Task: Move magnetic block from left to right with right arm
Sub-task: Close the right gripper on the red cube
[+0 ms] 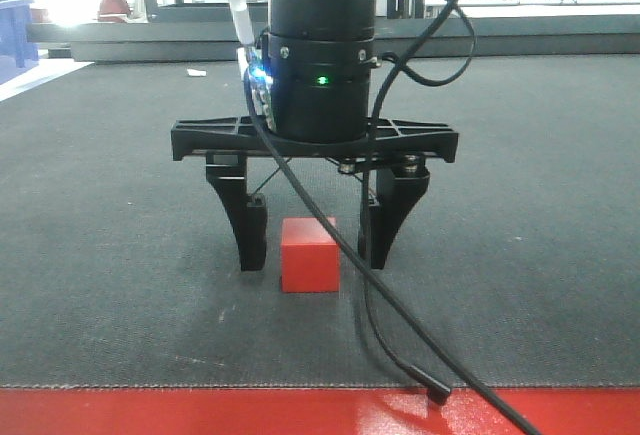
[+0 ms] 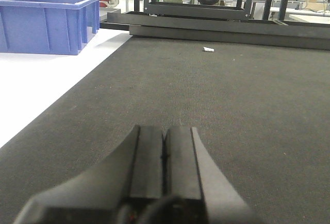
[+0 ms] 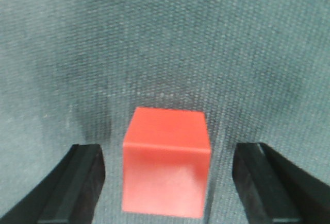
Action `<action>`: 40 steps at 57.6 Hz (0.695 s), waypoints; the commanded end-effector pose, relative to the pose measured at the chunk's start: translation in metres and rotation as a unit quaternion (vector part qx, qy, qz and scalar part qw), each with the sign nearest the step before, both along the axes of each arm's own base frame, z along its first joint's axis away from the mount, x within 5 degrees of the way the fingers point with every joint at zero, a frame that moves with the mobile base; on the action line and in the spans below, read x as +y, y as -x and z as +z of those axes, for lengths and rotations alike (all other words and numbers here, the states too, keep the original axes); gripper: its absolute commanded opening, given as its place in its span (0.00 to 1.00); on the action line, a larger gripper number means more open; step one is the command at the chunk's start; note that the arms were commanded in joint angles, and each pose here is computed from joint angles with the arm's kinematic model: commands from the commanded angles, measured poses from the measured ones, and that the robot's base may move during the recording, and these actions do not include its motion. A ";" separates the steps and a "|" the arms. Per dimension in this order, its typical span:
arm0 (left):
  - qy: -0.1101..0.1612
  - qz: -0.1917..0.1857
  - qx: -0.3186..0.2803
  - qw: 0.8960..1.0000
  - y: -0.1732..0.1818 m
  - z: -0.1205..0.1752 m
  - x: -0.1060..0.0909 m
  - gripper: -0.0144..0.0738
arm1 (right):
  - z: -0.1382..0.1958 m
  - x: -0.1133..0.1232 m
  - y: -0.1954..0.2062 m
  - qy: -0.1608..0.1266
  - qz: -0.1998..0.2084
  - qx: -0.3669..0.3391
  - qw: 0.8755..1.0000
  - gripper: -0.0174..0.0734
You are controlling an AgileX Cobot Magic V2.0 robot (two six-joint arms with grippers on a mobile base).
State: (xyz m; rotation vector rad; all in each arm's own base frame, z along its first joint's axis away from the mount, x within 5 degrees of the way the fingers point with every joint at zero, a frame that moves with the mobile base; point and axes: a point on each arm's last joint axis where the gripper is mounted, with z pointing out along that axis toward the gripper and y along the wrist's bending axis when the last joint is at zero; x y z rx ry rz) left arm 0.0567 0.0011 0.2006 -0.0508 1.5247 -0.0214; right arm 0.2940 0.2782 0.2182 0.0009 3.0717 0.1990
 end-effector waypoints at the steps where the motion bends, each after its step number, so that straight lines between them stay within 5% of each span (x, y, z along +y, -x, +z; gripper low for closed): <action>1: 0.004 -0.002 -0.042 0.999 0.001 0.005 0.000 0.02 | 0.027 0.003 0.001 -0.034 -0.003 -0.033 0.999 0.86; 21: 0.004 -0.002 -0.042 0.999 0.001 0.005 0.000 0.02 | 0.027 0.002 0.000 -0.030 -0.009 -0.038 0.999 0.54; 40: 0.004 -0.002 -0.042 0.999 0.001 0.005 0.000 0.02 | 0.043 -0.005 0.003 -0.021 0.003 -0.061 0.998 0.54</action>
